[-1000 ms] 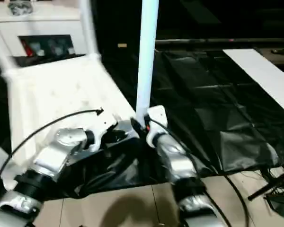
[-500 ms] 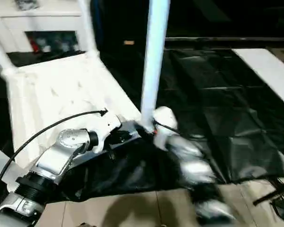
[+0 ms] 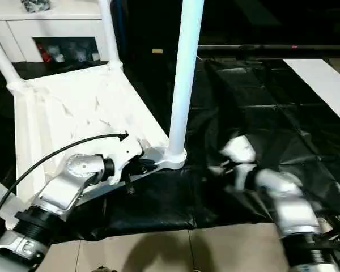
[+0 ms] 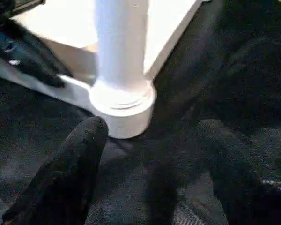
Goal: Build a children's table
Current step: Rotate leg to tighten
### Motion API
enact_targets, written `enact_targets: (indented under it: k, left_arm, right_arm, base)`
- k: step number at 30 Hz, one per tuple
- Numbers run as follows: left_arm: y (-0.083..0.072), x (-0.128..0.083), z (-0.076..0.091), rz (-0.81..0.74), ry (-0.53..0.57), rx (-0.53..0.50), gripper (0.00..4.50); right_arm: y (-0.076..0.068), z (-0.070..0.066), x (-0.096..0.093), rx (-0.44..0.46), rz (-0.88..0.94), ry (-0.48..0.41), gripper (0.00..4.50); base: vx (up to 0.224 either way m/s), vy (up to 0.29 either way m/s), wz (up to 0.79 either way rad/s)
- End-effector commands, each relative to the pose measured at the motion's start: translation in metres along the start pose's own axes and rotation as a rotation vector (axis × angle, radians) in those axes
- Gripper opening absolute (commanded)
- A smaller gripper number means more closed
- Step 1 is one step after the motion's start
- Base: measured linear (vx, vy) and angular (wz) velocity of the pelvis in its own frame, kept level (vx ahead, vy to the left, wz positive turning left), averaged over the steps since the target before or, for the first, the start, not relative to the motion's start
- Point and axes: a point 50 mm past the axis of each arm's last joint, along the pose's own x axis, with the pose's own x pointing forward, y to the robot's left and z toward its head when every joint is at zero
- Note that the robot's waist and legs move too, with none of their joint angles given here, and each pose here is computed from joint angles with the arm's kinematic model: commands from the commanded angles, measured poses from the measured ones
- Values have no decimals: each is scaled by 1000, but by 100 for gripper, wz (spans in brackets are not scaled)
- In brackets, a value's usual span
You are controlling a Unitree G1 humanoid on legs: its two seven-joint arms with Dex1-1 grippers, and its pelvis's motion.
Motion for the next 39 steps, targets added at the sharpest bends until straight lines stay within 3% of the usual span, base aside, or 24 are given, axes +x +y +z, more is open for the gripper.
enact_targets:
  k: [1,5,9,16,20,22,23,24,31,35,37,39]
  left_arm:
    - [-17,1,3,-182,-20,67,0]
    - [-24,-9,0,-324,-10,116,0]
    - [-18,-15,-5,-360,20,173,0]
    - [-10,-23,-10,-390,63,197,0]
    - [2,-26,-12,-299,94,233,0]
    - [7,-25,-10,-235,73,218,0]
    - [7,-26,-7,-222,39,185,27]
    - [7,-27,-6,-221,28,176,27]
    - [-4,-42,4,-225,-95,157,83]
    - [-6,-56,17,-40,-253,122,106]
    - [-1,-58,18,81,-276,96,122]
    - [8,-60,8,453,-294,-91,142]
  right_arm:
    - [-9,3,-7,-5,-57,-5,339]
    - [-17,0,-10,4,-156,-6,339]
    - [-18,-2,-6,26,-236,-24,339]
    - [-12,-4,2,41,-257,-54,339]
    - [-7,-4,7,58,-271,-81,339]
    - [-4,-4,9,72,-276,-99,339]
    - [-2,-3,10,81,-280,-112,341]
    - [-2,-3,11,83,-281,-115,341]
    - [9,2,13,137,-345,-181,343]
    - [15,2,8,139,-478,-183,343]
    - [16,0,7,159,-518,-163,343]
    - [27,-5,7,165,-571,-107,343]
  base:
    - [0,0,0]
    - [0,0,0]
    - [0,0,0]
    - [0,0,0]
    - [0,0,0]
    - [0,0,0]
    - [0,0,0]
    - [0,0,0]
    - [0,0,0]
    - [0,0,0]
    - [0,0,0]
    - [0,0,0]
